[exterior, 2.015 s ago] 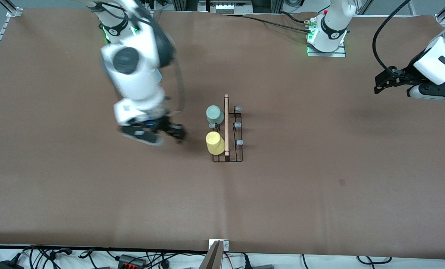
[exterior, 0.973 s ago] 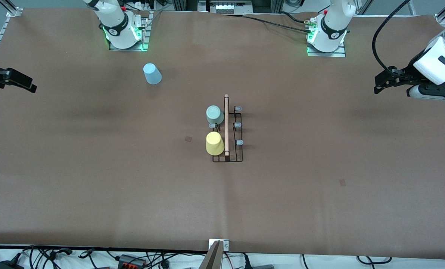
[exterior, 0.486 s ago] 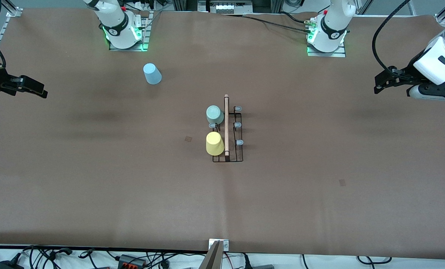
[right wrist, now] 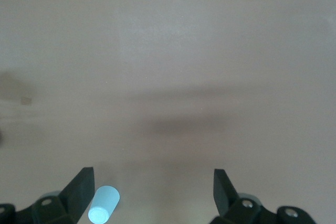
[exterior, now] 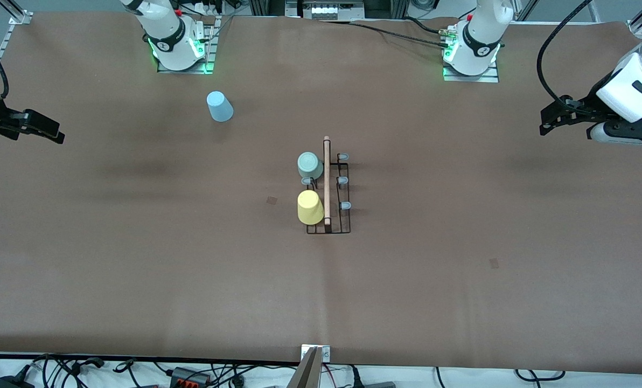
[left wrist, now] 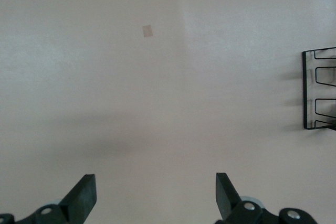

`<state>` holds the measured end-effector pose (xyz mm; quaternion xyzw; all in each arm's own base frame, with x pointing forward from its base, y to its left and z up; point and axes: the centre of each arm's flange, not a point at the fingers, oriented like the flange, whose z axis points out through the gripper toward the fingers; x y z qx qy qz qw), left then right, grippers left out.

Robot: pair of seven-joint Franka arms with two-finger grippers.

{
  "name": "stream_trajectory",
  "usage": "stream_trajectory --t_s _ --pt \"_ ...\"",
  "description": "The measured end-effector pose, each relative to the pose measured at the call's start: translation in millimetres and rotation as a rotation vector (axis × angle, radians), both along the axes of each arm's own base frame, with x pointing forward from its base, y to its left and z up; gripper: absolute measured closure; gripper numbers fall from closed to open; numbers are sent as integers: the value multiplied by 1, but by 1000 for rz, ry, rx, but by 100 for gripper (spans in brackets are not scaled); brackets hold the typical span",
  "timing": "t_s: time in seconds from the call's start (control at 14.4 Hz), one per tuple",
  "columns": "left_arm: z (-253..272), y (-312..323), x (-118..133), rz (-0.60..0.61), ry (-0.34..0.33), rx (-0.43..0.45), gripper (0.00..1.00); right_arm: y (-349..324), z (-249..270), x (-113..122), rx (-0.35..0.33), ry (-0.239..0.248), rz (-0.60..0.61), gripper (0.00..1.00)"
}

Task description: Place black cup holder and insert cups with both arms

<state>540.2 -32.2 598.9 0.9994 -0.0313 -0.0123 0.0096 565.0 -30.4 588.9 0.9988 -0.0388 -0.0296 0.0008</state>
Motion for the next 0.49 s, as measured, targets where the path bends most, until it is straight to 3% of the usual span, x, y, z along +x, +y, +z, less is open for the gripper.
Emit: stream_trajectory --t_s 0.49 --pt "0 -3 0 -5 0 0 0 -1 1 0 0 -2 -2 0"
